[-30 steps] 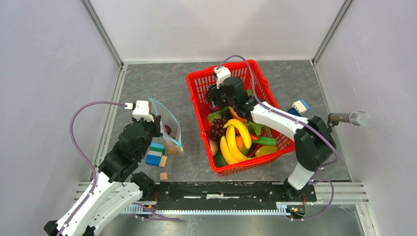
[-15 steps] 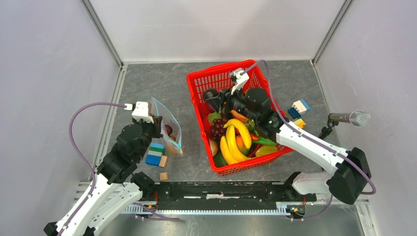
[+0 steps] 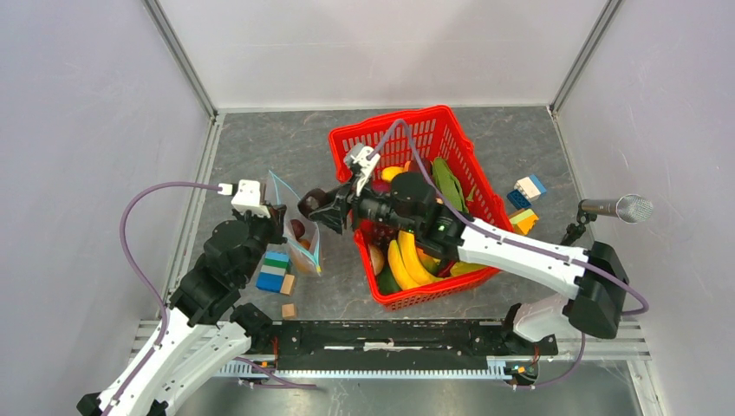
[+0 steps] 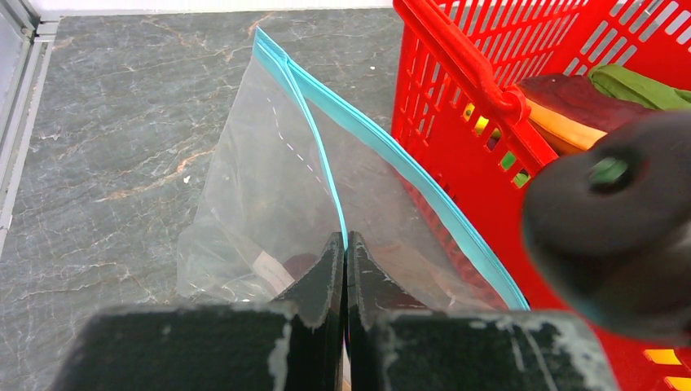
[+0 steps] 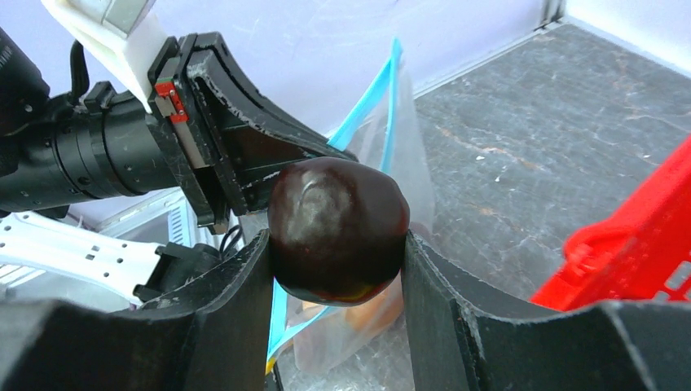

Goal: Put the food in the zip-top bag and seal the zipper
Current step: Place the fake fruit in the zipper food storage bag, then pick up the fake fruit from the bin.

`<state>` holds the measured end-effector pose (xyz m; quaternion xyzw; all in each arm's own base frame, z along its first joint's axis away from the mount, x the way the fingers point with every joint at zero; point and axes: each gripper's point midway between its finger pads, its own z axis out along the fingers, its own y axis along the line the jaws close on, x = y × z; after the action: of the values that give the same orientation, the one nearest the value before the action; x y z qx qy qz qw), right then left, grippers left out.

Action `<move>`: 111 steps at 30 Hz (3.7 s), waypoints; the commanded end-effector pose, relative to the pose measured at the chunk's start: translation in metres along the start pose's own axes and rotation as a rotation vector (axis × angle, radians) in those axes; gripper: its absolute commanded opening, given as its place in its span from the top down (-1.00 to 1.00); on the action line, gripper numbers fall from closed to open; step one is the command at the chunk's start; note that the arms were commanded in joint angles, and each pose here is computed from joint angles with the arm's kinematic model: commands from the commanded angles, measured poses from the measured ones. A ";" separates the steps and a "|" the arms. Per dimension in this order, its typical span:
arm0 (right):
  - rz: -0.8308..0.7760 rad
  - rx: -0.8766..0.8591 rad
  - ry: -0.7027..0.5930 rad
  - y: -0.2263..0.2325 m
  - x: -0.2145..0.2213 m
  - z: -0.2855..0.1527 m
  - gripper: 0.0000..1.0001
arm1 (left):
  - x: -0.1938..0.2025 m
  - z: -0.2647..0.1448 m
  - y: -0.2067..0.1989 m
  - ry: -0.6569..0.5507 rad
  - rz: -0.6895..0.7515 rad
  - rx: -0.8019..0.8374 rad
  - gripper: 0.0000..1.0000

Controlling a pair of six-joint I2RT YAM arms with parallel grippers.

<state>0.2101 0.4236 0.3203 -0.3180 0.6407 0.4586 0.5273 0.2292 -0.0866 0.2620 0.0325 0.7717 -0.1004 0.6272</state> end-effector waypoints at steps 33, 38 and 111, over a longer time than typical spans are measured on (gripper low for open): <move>-0.099 0.009 0.164 0.018 0.030 0.054 -0.53 | -0.015 -0.008 0.004 -0.072 -0.062 -0.005 0.96; -0.089 -0.034 0.130 0.027 0.022 0.053 -0.63 | -0.015 -0.008 0.004 -0.073 -0.066 -0.006 0.96; -0.125 0.575 0.415 -0.165 0.078 -0.079 1.00 | -0.012 0.000 0.007 -0.051 -0.097 -0.010 0.96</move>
<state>0.2897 0.2961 0.1482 -0.3434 0.8558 0.1255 0.3660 0.2298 -0.0727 0.2662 0.0014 0.7650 -0.1047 0.6355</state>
